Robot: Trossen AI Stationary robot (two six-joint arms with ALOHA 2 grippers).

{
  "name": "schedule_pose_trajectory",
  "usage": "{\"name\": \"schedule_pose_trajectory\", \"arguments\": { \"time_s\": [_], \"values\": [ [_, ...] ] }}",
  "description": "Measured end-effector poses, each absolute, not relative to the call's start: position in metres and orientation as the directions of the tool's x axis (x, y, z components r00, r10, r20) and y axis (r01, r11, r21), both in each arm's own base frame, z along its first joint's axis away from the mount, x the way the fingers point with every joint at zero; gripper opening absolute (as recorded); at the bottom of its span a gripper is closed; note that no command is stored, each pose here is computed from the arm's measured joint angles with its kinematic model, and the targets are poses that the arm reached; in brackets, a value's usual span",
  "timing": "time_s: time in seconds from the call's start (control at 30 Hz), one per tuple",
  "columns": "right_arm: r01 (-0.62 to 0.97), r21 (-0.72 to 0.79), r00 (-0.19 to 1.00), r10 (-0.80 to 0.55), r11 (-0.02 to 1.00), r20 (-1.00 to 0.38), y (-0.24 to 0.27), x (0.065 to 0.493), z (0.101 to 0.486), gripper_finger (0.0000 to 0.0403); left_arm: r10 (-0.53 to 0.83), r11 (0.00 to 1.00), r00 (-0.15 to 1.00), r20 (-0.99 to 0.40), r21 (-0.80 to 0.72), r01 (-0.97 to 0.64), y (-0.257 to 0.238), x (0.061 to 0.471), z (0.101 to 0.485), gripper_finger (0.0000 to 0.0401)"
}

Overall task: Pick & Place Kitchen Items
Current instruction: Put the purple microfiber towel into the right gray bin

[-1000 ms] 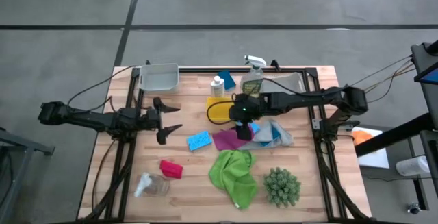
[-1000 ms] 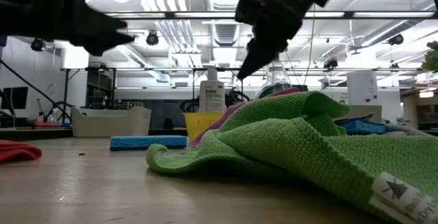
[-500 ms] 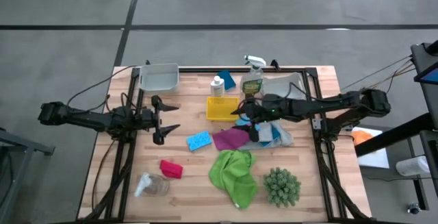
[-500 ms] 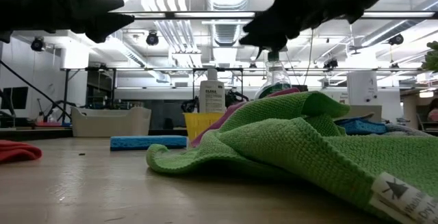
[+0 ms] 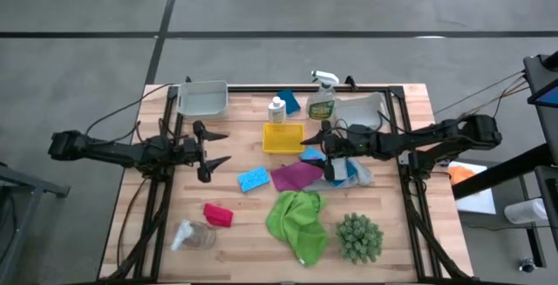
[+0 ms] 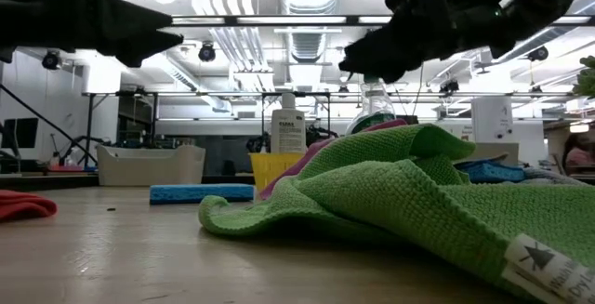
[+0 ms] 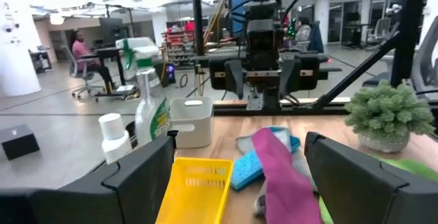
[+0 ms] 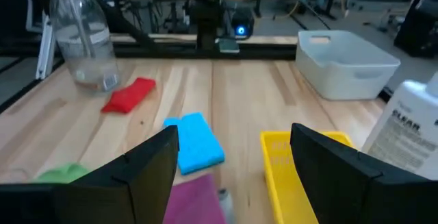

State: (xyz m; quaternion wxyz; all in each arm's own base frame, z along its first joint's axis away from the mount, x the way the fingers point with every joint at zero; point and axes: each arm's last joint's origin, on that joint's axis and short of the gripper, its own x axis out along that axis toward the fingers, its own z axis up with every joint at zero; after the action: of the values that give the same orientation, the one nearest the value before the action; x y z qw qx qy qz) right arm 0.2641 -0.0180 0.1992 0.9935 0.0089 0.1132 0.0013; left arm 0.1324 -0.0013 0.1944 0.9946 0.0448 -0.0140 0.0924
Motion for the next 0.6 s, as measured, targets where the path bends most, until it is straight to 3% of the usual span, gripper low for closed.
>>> {"name": "schedule_pose_trajectory", "arguments": {
  "time_s": [0.43, 0.6],
  "values": [
    [0.05, 0.019, 0.938, -0.04, 0.999, -0.343, -0.02, 0.259, 0.199, 0.0277, 0.278, 0.96, 0.96, -0.031, 0.052, -0.276, 0.012, 0.129, 0.173, 0.0331],
    [0.074, 0.058, 0.863, -0.034, 0.996, -0.504, -0.02, 0.258, 0.195, 0.0277, 0.263, 0.964, 0.964, -0.031, 0.052, -0.261, 0.012, 0.129, 0.173, 0.0331]
  ]
}}
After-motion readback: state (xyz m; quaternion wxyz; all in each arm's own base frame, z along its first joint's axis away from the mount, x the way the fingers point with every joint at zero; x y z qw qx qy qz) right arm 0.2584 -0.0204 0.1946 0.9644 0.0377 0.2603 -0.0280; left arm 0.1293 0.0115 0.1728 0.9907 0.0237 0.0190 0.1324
